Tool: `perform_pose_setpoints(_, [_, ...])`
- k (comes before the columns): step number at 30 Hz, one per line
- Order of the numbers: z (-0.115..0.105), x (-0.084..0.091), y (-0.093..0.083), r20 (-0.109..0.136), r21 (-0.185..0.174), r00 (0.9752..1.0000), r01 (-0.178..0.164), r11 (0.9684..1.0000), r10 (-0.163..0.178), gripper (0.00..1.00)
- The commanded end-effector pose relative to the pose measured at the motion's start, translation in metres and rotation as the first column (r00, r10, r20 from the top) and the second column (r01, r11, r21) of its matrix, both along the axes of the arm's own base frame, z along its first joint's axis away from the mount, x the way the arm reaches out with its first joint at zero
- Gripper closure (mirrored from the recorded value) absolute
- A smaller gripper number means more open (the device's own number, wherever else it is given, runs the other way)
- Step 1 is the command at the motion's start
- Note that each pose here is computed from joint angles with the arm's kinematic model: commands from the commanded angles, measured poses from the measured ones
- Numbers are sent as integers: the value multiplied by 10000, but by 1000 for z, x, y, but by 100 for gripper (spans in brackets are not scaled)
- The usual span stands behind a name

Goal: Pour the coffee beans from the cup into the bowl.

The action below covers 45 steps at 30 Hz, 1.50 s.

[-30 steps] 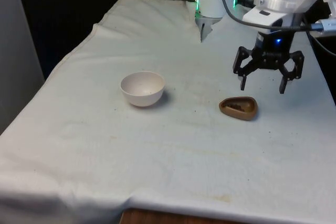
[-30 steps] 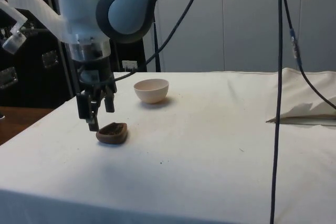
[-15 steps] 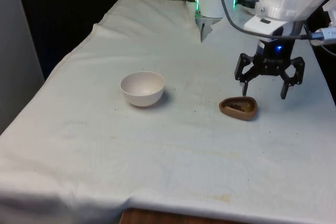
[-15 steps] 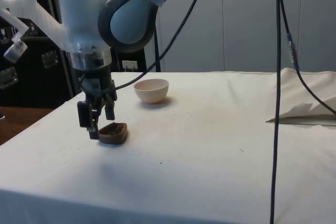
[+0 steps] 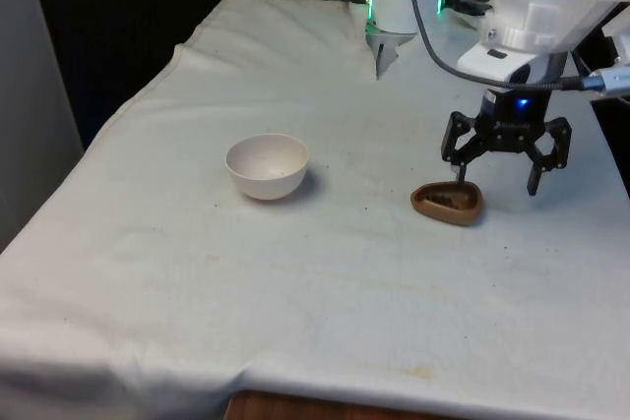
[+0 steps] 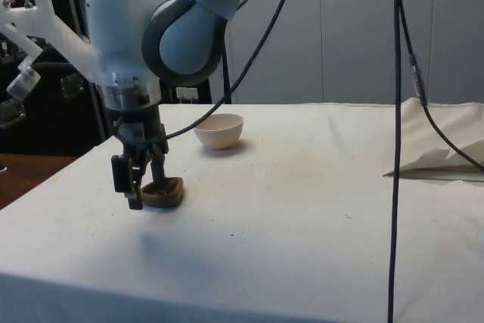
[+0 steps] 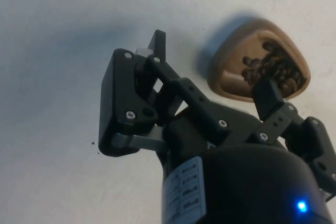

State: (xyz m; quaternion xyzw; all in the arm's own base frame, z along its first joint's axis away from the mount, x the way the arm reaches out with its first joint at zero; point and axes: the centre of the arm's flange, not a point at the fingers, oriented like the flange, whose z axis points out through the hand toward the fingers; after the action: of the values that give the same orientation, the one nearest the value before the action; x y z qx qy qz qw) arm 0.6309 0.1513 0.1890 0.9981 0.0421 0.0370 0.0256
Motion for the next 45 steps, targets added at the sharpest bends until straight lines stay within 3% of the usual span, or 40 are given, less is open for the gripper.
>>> perform_pose_setpoints(1, [-2, 1, 1, 97, -13, 10000, -10, 10000, 10, 0])
perform_pose_setpoints(2, [-1, 0, 0, -1, 6, 10000, 1, 10000, -1, 0])
perform_pose_setpoints(3, [-3, 2, 1, 96, -7, 10000, -9, 10000, 9, 0])
perform_pose_setpoints(7, [-6, 3, 1, 92, 7, 10000, -4, 10000, 4, 0])
perform_pose_setpoints(11, [-8, 1, 0, -29, 34, 10000, 12, 10000, -12, 0])
perform_pose_setpoints(13, [-10, 2, 1, 42, 35, 10000, 1, 10000, -1, 0])
perform_pose_setpoints(27, [-13, 1, -3, -91, 19, 10000, 18, 10000, -18, 0])
perform_pose_setpoints(45, [-16, 8, -4, -44, 25, 10000, 34, 10000, -34, 0])
